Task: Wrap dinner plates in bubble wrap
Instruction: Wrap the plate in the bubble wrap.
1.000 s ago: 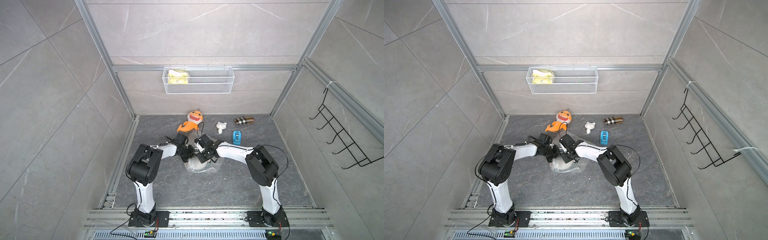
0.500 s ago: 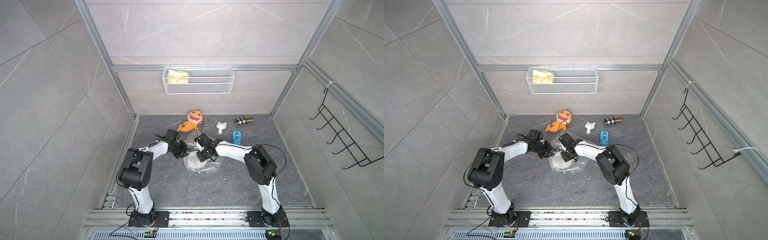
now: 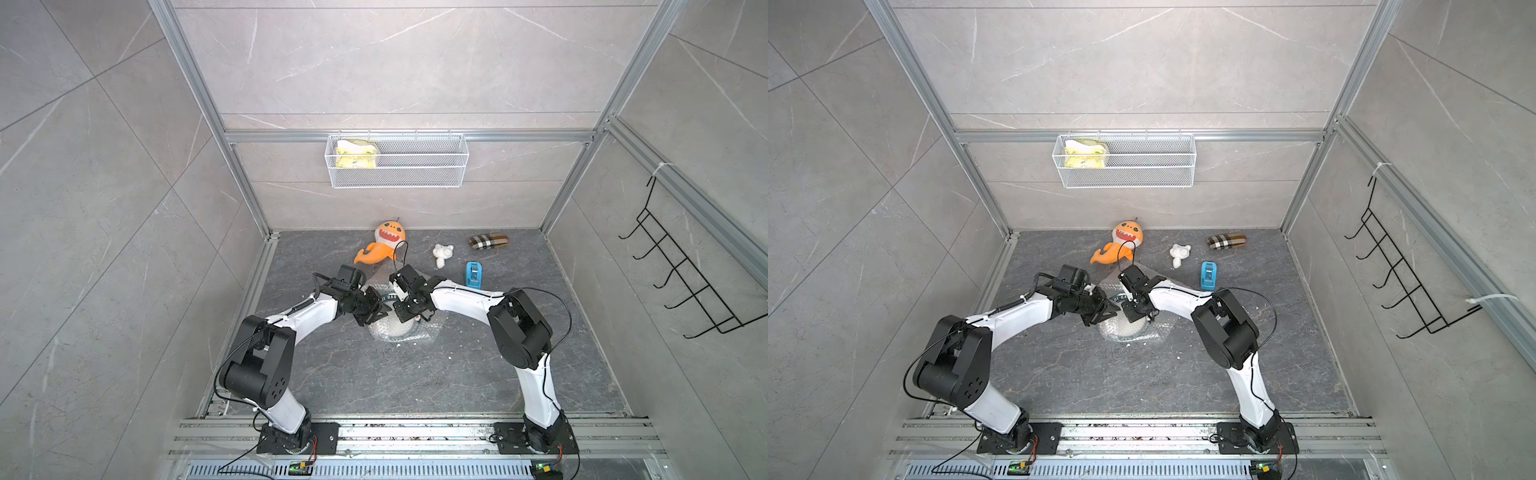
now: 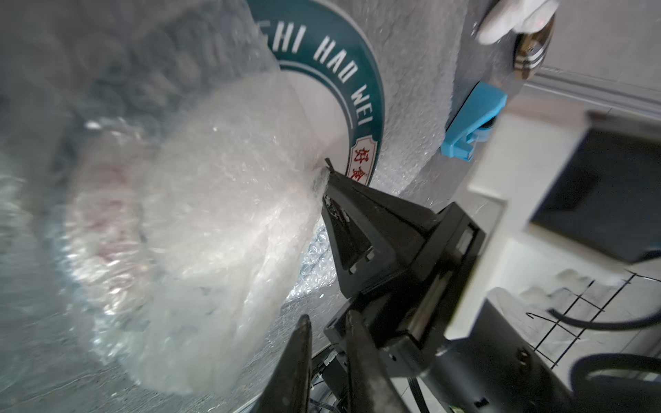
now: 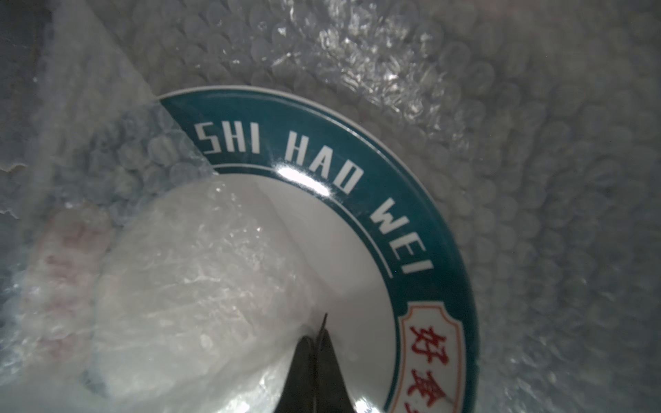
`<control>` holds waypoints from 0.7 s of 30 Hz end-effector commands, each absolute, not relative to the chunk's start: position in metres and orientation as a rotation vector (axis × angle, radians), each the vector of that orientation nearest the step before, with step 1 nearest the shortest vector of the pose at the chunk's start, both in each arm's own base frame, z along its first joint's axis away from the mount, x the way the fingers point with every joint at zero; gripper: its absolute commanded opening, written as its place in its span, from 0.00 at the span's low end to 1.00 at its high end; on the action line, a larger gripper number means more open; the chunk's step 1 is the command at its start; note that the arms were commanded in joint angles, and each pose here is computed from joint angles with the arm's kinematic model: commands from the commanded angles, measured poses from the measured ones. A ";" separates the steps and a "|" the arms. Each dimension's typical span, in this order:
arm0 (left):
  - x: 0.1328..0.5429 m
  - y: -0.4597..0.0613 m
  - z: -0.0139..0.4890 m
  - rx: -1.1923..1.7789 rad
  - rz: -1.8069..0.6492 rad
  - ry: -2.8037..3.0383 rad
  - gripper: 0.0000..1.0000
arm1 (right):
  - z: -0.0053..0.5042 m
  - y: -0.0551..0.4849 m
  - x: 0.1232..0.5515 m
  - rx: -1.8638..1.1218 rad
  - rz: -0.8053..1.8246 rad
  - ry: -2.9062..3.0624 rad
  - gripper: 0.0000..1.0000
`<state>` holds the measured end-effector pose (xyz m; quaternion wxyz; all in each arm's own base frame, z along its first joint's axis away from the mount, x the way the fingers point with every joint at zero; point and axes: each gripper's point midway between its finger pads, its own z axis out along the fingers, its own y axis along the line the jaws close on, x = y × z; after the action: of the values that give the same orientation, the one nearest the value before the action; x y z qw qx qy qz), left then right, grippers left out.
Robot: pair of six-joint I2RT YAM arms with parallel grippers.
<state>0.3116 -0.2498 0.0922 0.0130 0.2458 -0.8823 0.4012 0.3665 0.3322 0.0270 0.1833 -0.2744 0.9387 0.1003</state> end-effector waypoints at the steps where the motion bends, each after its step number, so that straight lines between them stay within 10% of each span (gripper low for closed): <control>1: 0.318 -0.254 0.074 0.799 1.245 -2.727 0.20 | 0.014 0.323 0.360 -0.753 0.260 2.727 0.00; 14: 0.329 -0.224 0.008 0.894 0.933 -2.865 0.18 | 0.039 0.324 0.358 -0.759 0.295 2.706 0.00; 21: 0.317 -0.206 -0.012 0.907 0.789 -2.905 0.17 | 0.074 0.321 0.358 -0.721 0.322 2.639 0.33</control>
<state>0.3257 -0.2441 0.0272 0.0174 0.2603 -0.8998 0.3497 0.3599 0.3248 0.0399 0.1692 -0.2667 0.9431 0.1040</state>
